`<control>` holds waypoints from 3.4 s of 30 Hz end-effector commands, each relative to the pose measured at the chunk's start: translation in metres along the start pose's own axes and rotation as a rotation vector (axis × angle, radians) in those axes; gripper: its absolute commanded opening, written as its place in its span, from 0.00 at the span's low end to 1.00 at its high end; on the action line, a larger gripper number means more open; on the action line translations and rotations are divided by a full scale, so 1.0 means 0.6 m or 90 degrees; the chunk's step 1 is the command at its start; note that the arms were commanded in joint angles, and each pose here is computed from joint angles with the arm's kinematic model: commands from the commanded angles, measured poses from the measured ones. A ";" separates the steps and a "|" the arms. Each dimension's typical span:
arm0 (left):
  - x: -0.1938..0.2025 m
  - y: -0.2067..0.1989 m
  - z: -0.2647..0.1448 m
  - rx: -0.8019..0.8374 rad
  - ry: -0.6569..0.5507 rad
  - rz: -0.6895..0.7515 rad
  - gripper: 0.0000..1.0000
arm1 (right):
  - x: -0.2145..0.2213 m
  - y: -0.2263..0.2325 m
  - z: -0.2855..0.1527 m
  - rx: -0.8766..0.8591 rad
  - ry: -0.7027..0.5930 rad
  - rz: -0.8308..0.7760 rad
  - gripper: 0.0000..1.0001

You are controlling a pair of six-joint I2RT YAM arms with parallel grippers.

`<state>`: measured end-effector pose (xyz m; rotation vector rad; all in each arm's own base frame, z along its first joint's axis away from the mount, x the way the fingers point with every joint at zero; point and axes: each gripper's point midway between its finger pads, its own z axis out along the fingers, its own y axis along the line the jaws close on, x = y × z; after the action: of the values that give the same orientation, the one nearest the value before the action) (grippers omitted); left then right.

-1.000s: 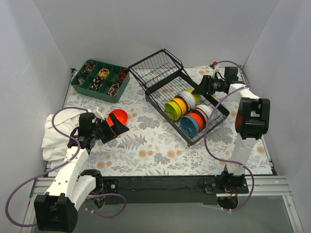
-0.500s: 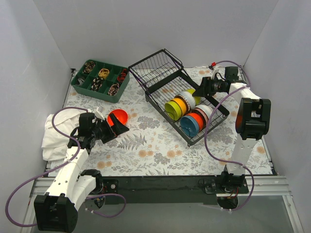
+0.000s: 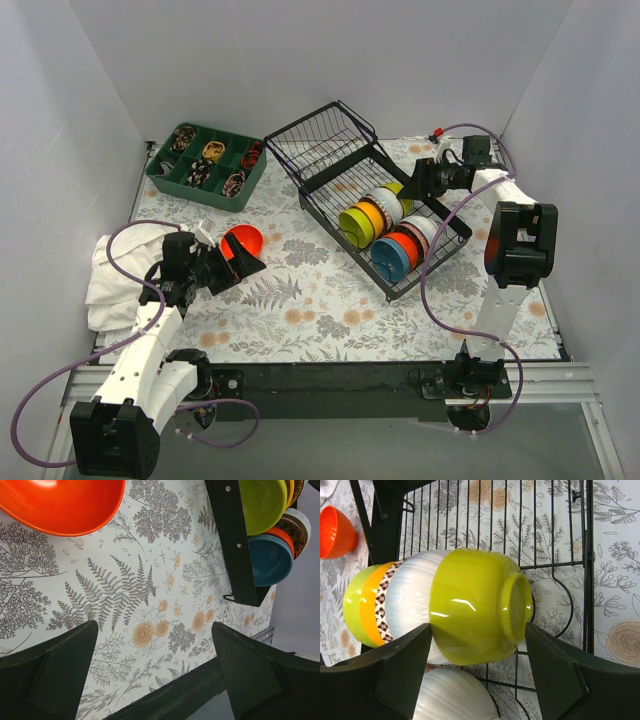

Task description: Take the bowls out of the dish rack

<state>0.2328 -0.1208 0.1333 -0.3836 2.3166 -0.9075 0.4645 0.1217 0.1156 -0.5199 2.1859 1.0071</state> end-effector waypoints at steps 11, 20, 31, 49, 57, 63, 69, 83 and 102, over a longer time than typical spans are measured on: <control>-0.002 -0.001 0.000 0.002 -0.008 0.006 0.98 | 0.020 -0.041 0.025 0.062 0.039 0.004 0.78; -0.003 -0.003 0.000 0.006 -0.009 0.007 0.98 | 0.041 -0.011 0.055 0.013 0.061 0.011 0.75; -0.002 -0.004 -0.001 0.009 -0.010 0.010 0.98 | 0.053 -0.019 0.053 0.034 0.079 0.028 0.57; -0.008 -0.012 -0.009 0.018 -0.029 0.020 0.98 | -0.020 0.008 -0.004 0.162 0.035 -0.055 0.07; -0.011 -0.014 -0.011 0.019 -0.037 0.022 0.98 | -0.040 0.008 -0.031 0.222 0.003 -0.054 0.01; -0.012 -0.015 -0.013 0.022 -0.040 0.025 0.98 | -0.052 0.011 -0.044 0.246 -0.016 -0.047 0.01; -0.010 -0.017 -0.013 0.024 -0.037 0.025 0.98 | -0.055 0.003 -0.061 0.289 -0.034 -0.035 0.01; -0.009 -0.020 -0.012 0.029 -0.032 0.028 0.98 | -0.085 0.026 -0.097 0.322 -0.081 -0.037 0.01; -0.042 -0.086 0.000 0.100 -0.032 0.055 0.98 | -0.139 0.148 -0.155 0.245 -0.186 0.015 0.01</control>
<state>0.2373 -0.1331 0.1442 -0.3157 2.2832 -0.9548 0.4471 0.0975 0.2210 -0.1616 2.1612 0.4892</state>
